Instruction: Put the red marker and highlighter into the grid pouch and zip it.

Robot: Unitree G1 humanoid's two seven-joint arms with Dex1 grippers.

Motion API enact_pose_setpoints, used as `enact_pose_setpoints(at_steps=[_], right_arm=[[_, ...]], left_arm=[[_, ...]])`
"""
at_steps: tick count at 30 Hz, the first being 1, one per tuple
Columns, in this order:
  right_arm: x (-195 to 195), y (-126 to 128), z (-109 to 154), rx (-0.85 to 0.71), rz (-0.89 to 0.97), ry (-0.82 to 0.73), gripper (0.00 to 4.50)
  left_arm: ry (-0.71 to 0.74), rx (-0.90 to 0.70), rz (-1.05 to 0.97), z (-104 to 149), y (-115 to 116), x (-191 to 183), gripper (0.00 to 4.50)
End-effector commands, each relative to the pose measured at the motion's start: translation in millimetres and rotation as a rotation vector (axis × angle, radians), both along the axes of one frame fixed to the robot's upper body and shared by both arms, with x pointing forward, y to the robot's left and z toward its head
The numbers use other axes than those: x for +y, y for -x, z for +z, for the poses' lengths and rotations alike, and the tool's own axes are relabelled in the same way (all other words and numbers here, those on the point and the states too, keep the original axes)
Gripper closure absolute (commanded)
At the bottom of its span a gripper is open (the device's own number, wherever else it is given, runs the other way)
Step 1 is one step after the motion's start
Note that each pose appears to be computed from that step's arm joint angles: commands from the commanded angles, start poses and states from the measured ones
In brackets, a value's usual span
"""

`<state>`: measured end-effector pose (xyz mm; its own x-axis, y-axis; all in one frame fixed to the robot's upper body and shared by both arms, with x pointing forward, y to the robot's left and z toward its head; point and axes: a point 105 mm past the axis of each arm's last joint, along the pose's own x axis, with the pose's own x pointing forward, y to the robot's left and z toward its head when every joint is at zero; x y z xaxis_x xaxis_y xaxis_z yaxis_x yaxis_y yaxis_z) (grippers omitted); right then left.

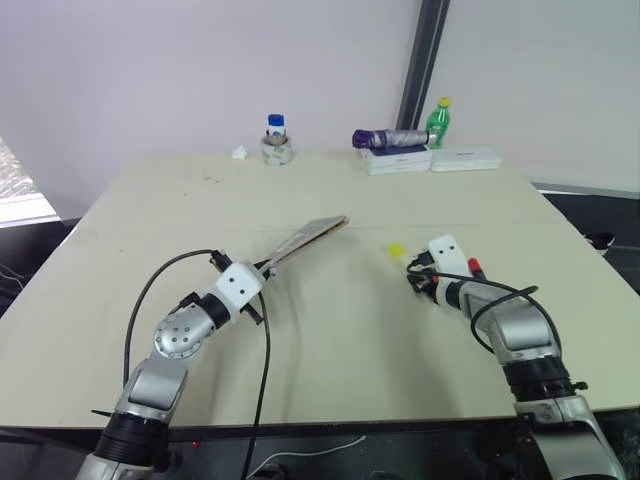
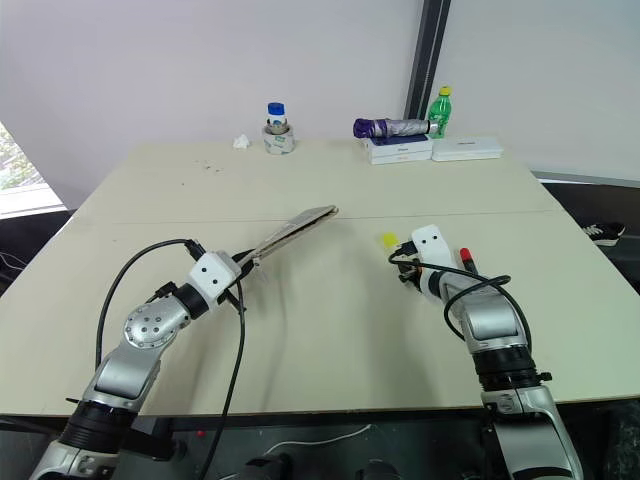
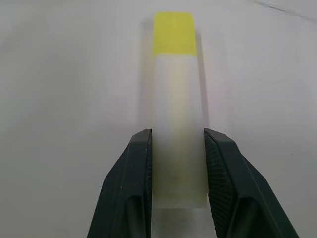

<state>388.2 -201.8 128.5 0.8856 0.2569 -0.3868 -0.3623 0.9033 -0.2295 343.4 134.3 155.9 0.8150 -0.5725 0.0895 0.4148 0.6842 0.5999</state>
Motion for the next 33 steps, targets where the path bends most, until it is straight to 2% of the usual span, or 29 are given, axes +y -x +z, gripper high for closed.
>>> enact_pose_setpoints(at_steps=[1, 4, 8, 17, 33], right_arm=[[22.0, 18.6, 48.4, -0.121, 0.233, 0.067, 3.62], [35.5, 37.0, 68.6, -0.101, 0.347, 0.032, 3.62], [49.9, 45.0, 82.3, -0.102, 0.402, -0.003, 3.62], [68.2, 44.2, 83.7, -0.085, 0.427, -0.009, 3.62], [68.6, 43.3, 77.1, -0.062, 0.428, 0.013, 3.62]], left_arm=[[0.003, -0.055, -0.008, 12.8, 1.0, -0.7, 4.50], [-0.023, -0.063, -0.029, 12.4, 0.7, -3.7, 4.50], [-0.036, -0.073, -0.052, 12.8, -0.4, -9.3, 4.50], [-0.080, -0.087, -0.094, 11.5, 1.3, -16.9, 4.50], [-0.069, -0.095, -0.099, 14.4, 1.9, -18.5, 4.50]])
